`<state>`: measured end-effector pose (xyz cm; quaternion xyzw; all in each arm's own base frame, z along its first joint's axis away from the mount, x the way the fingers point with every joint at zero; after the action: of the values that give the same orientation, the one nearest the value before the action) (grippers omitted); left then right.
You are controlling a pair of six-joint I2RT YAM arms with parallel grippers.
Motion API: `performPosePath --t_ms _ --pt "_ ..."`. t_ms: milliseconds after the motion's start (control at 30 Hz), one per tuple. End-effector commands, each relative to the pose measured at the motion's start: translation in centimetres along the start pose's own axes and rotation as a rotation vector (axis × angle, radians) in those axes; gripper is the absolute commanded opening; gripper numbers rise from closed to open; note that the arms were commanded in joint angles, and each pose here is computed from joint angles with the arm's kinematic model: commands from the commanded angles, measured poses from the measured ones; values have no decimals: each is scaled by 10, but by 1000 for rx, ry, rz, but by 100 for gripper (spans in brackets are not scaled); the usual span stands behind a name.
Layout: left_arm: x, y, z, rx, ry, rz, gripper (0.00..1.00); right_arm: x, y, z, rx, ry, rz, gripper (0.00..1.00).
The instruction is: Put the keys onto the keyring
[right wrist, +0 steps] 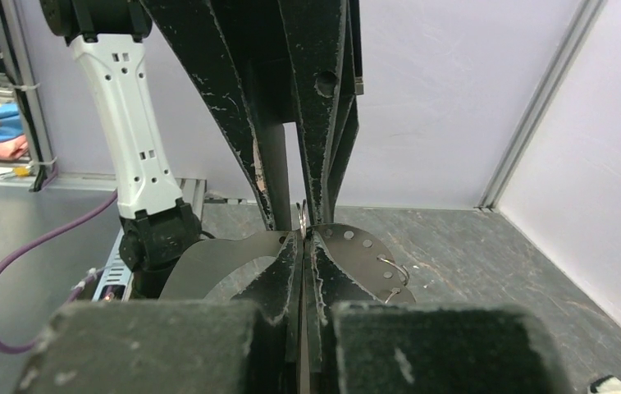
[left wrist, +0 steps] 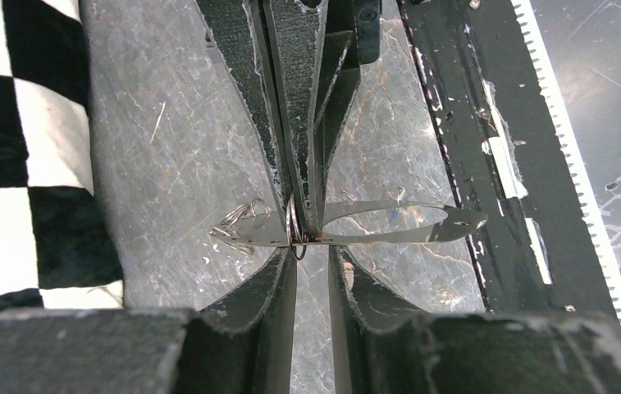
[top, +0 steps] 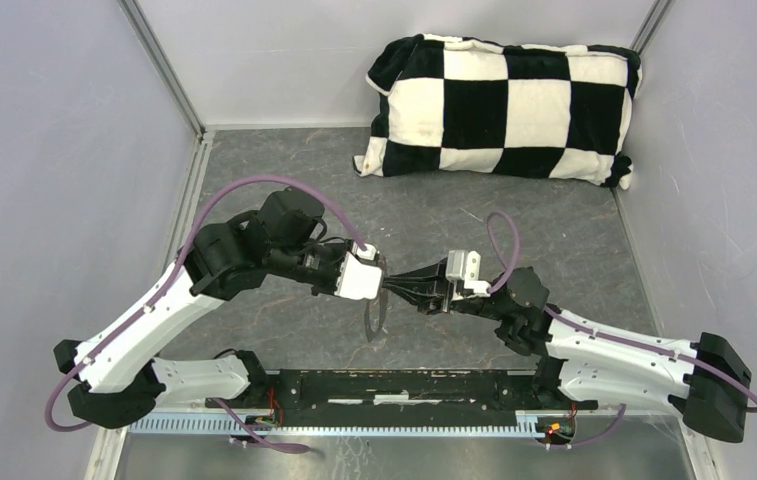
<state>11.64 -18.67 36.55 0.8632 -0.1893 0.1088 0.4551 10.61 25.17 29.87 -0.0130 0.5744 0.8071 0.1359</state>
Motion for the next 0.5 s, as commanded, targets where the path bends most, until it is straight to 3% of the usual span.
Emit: performPosePath --t_ms 0,233,367,467 --pt "0 15 -4 -108 -7 39 27 2 13 15 -8 90 4 1" --pt "-5 10 -4 -89 -33 65 21 5 12 21 23 155 14 1" --pt "-8 6 -4 -75 -58 97 5 7 11 26 67 233 16 1" --pt "-10 3 -4 -61 -67 104 2 6 10 28 119 253 19 1"
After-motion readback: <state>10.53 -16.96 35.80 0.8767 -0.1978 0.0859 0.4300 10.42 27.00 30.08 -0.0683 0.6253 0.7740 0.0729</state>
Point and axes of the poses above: each gripper's point midway between its finger pads, its own z axis out along the fingers, its own x axis along the line the jaws close on, y = z × x, the point moved 9 cm from there along -z, back along the fingers
